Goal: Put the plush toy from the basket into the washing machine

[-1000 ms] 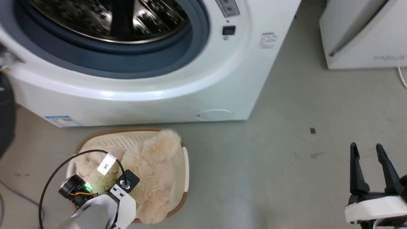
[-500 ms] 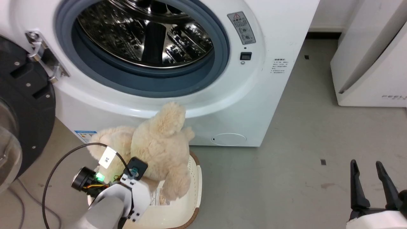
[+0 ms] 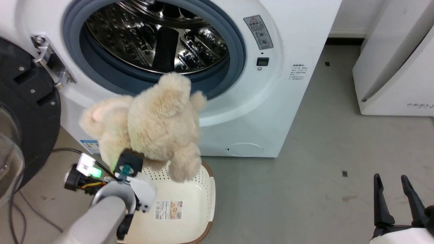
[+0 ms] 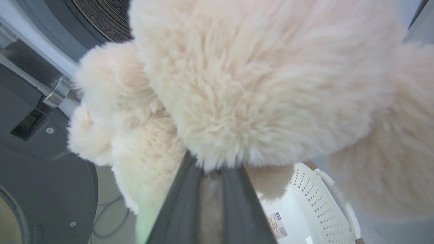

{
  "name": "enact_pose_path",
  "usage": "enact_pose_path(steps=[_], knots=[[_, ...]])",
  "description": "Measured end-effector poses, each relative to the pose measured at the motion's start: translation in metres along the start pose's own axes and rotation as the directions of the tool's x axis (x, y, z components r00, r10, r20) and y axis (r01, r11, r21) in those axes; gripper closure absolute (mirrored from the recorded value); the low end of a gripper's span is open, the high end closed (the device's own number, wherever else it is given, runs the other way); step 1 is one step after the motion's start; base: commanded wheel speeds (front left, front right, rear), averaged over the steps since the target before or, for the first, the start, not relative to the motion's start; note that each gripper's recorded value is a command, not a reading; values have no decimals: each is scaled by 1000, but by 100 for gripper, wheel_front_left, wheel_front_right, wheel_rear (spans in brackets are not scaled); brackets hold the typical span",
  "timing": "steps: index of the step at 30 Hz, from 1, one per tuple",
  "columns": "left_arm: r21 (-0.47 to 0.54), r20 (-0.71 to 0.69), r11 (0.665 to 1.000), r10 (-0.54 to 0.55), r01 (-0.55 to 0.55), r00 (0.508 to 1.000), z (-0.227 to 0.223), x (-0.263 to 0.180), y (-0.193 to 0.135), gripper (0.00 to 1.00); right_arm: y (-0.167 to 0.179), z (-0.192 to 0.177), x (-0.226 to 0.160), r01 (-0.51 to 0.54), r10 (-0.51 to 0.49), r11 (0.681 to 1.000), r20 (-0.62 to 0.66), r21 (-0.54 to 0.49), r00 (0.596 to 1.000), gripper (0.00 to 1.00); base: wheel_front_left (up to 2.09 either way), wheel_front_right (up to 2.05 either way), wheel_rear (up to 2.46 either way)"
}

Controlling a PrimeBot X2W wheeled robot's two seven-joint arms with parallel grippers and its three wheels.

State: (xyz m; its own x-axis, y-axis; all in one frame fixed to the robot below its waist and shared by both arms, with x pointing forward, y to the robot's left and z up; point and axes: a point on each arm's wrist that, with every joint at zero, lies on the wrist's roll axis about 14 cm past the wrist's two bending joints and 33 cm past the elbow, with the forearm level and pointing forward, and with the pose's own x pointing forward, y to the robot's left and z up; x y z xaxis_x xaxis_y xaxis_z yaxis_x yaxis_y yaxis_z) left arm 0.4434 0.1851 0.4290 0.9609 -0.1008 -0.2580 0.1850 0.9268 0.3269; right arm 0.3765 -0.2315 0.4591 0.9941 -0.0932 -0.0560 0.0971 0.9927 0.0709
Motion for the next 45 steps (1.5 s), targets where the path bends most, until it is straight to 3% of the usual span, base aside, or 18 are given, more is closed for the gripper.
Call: enact_pose_path(steps=[17,29,45], knots=[[-30,116,999,47,-44,992,47,99,20,100,-20,-25,23,62,-63,998,-61,-23,996,0,0,0,0],[-27,107,998,55,-52,993,39,191,23,100,-39,-54,45,119,-123,992,-122,-34,985,0,0,0,0],[-67,141,993,109,-101,984,35,280,28,100,-73,-86,40,209,-221,975,-210,-79,952,0,0,0,0]])
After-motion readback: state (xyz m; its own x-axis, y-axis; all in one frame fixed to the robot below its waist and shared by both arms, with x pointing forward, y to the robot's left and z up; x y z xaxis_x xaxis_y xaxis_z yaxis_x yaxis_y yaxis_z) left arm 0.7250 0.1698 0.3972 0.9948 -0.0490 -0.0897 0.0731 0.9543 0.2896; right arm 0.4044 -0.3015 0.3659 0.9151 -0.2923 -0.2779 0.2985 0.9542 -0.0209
